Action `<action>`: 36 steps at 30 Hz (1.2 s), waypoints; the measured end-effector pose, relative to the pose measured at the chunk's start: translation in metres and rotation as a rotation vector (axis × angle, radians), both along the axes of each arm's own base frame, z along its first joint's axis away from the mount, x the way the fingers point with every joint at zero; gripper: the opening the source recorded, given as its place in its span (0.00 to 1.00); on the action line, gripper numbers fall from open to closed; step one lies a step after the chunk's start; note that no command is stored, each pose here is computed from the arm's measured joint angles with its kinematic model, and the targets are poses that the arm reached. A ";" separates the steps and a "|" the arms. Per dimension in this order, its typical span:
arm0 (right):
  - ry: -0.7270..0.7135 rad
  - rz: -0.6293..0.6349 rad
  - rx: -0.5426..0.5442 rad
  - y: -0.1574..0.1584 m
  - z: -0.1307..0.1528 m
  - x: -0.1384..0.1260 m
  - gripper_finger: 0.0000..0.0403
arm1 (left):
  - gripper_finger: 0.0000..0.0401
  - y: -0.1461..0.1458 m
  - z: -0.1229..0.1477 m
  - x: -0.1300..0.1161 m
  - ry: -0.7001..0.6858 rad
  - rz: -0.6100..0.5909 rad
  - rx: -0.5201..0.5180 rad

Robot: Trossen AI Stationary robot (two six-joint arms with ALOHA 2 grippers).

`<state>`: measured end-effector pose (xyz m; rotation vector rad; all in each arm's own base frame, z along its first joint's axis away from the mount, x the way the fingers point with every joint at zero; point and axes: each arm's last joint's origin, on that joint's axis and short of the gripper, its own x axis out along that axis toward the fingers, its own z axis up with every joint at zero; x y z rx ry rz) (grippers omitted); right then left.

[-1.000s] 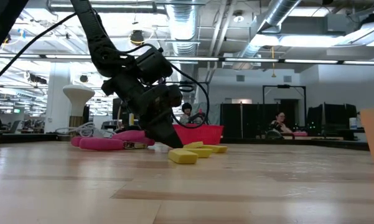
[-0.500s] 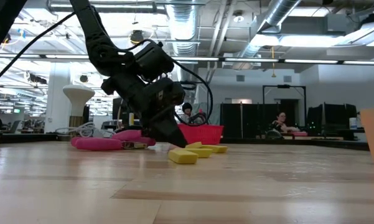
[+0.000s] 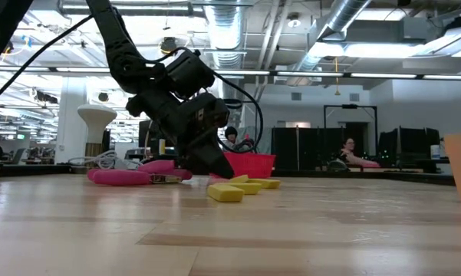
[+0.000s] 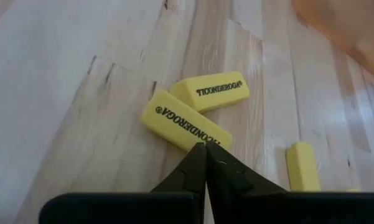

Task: Pick & Place School Supplies
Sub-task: Put the yellow eraser into the yellow bin

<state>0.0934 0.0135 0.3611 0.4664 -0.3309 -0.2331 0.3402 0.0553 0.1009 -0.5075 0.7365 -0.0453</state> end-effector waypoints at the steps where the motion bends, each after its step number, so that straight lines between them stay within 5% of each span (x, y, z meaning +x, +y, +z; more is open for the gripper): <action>1: 0.000 0.000 0.000 0.000 0.000 0.000 0.31 | 0.00 0.000 0.000 0.000 -0.003 0.000 0.000; 36: 0.011 0.006 -0.074 0.001 0.001 0.000 0.31 | 0.00 0.001 0.003 0.002 -0.015 0.082 -0.024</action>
